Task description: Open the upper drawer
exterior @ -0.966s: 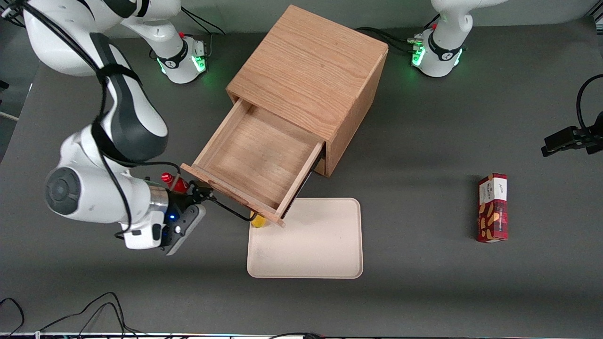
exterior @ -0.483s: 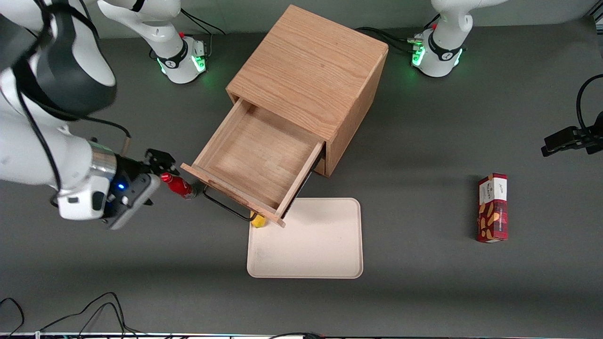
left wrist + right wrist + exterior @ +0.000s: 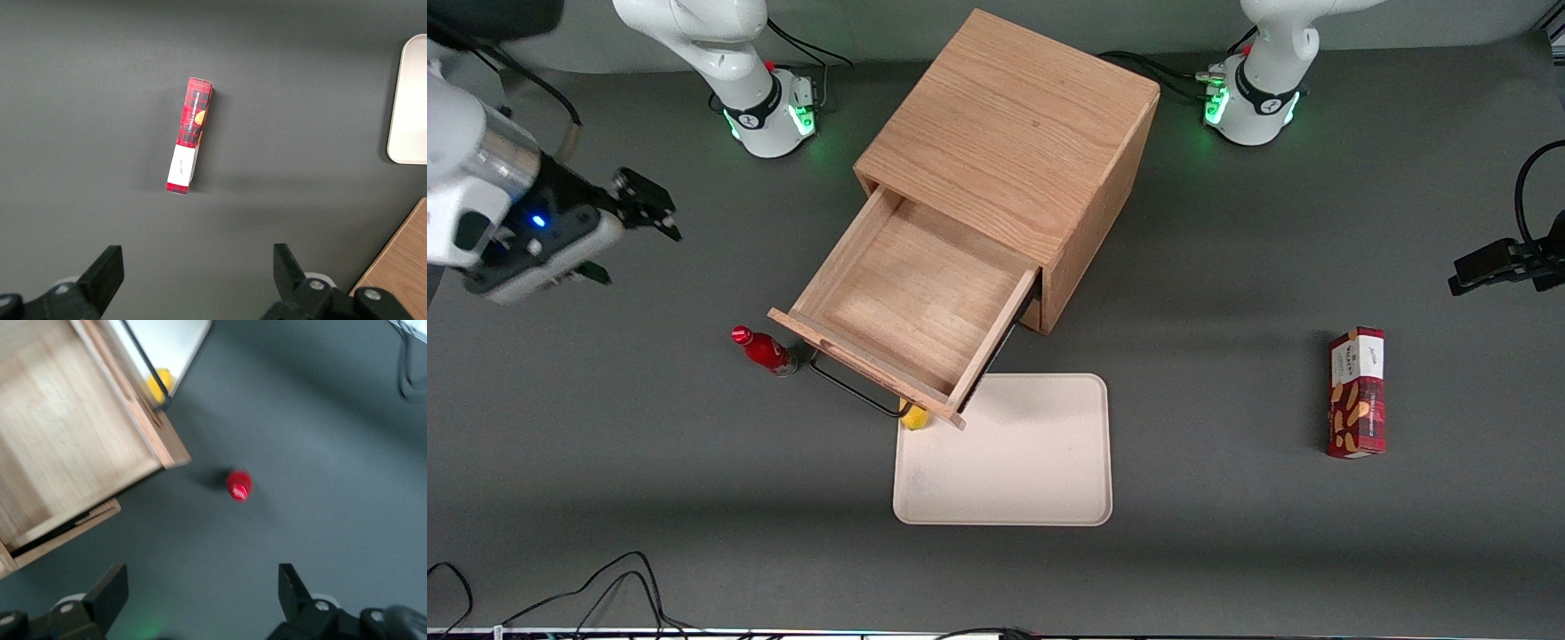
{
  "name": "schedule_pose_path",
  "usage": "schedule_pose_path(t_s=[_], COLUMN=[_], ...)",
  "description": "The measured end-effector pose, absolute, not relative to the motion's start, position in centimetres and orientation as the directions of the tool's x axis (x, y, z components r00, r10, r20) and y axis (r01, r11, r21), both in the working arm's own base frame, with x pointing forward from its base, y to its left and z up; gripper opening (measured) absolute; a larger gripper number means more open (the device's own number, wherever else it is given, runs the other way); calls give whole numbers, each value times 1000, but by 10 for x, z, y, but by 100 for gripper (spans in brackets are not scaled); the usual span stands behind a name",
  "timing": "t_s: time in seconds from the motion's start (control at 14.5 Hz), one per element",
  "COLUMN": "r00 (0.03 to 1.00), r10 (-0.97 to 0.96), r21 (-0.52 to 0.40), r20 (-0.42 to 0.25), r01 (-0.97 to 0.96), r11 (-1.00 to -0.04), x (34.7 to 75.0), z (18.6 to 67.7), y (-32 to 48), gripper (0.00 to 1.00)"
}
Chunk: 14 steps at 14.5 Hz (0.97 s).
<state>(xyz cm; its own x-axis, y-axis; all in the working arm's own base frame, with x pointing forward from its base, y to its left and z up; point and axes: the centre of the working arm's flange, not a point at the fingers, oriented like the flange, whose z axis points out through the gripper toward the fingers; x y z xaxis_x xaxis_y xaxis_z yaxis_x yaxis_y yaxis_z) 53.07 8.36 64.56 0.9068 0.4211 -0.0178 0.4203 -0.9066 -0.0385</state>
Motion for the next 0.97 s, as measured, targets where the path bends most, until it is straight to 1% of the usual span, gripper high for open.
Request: schedule_pose_path(t_s=[0.28, 0.48, 0.69, 0.83, 0.97], r00=[959, 986, 998, 997, 997], r10=[282, 164, 47, 38, 41], r21=[18, 3, -9, -18, -21], r20=[-34, -17, -48, -69, -72], r01=[282, 164, 47, 36, 40], r11=[-959, -986, -999, -999, -999], x=[472, 440, 437, 439, 442], z=[650, 641, 623, 615, 614], y=[52, 41, 27, 24, 25], gripper=[100, 100, 100, 100, 100])
